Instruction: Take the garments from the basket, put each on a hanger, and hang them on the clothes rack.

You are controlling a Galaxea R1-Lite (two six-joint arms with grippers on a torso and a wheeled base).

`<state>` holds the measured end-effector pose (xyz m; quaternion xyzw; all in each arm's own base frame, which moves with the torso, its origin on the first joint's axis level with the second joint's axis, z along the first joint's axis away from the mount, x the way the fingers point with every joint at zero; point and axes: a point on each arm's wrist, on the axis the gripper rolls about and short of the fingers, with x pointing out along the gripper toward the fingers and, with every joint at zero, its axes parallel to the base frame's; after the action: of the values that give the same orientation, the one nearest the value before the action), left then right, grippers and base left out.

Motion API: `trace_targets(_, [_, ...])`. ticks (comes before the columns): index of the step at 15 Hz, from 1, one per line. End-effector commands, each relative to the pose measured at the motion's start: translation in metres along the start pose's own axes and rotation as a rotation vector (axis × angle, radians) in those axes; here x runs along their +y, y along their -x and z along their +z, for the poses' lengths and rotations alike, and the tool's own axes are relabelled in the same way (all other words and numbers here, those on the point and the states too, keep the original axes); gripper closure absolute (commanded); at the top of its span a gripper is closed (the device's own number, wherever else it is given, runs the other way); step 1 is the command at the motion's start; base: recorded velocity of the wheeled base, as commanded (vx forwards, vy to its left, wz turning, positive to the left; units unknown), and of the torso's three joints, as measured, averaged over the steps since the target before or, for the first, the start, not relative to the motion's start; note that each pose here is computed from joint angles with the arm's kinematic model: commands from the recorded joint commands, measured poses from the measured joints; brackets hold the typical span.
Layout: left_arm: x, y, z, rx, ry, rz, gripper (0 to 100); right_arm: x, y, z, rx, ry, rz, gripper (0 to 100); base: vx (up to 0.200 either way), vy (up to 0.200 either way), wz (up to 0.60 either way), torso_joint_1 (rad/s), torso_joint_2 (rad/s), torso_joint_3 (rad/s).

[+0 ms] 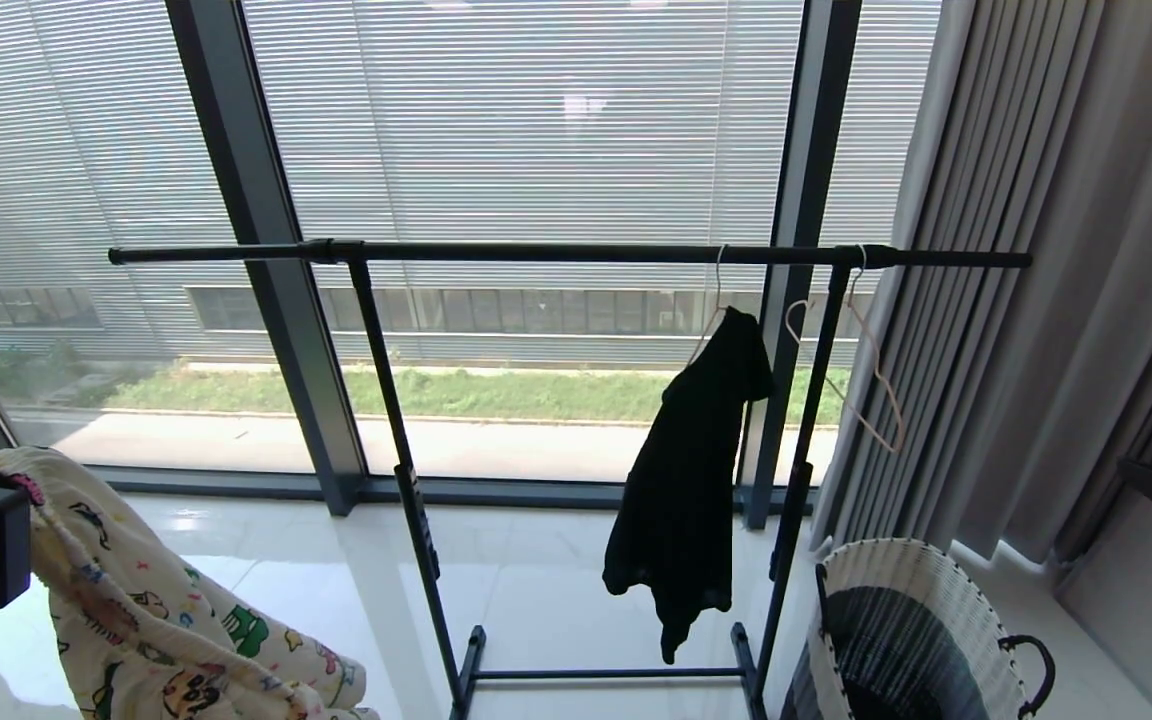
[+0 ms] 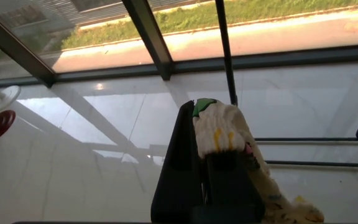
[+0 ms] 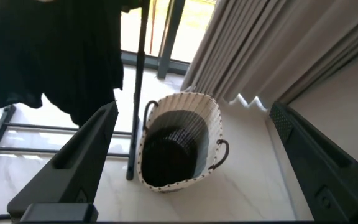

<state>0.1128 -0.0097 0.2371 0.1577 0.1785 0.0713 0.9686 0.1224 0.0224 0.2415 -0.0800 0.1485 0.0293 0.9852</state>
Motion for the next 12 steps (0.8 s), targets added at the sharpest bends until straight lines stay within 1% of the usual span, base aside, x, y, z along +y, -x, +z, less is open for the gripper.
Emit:
trace_targets(1, [0.0, 0.0, 0.0, -0.001, 0.0, -0.001, 100, -0.003, -0.005, 0.001, 0.006, -0.009, 0.009, 0, 0.2, 0.0, 0.0, 0.002, -0.04, -0.012])
trace_targets(3, [-0.001, 0.0, 0.0, -0.001, -0.003, -0.007, 100, -0.005, -0.013, -0.001, 0.032, -0.018, 0.004, 0, 0.2, 0.0, 0.0, 0.017, -0.01, -0.007])
trace_targets(7, [-0.003, 0.0, 0.0, -0.006, -0.006, -0.022, 100, -0.002, -0.031, 0.001, 0.039, -0.029, 0.039, 0, 0.2, 0.0, 0.0, 0.006, -0.01, -0.001])
trace_targets(8, [-0.003, 0.001, 0.0, -0.007, -0.006, -0.022, 100, -0.002, -0.036, 0.0, 0.046, -0.043, 0.052, 0, 0.2, 0.0, 0.0, 0.002, 0.0, -0.002])
trace_targets(9, [-0.003, 0.001, 0.0, -0.006, -0.004, -0.022, 100, -0.001, -0.04, -0.001, 0.058, -0.062, 0.077, 0, 0.2, 0.0, 0.0, -0.002, 0.01, -0.002])
trace_targets(11, [-0.003, 0.001, -0.001, -0.003, -0.006, -0.023, 100, -0.006, -0.056, -0.005, 0.113, -0.083, 0.055, 0, 0.2, 0.0, 0.0, 0.005, 0.0, 0.0])
trace_targets(12, [-0.003, 0.001, -0.002, -0.003, -0.007, -0.023, 100, -0.008, -0.062, -0.005, 0.127, -0.09, 0.044, 0, 0.2, 0.0, 0.0, 0.002, 0.0, -0.002])
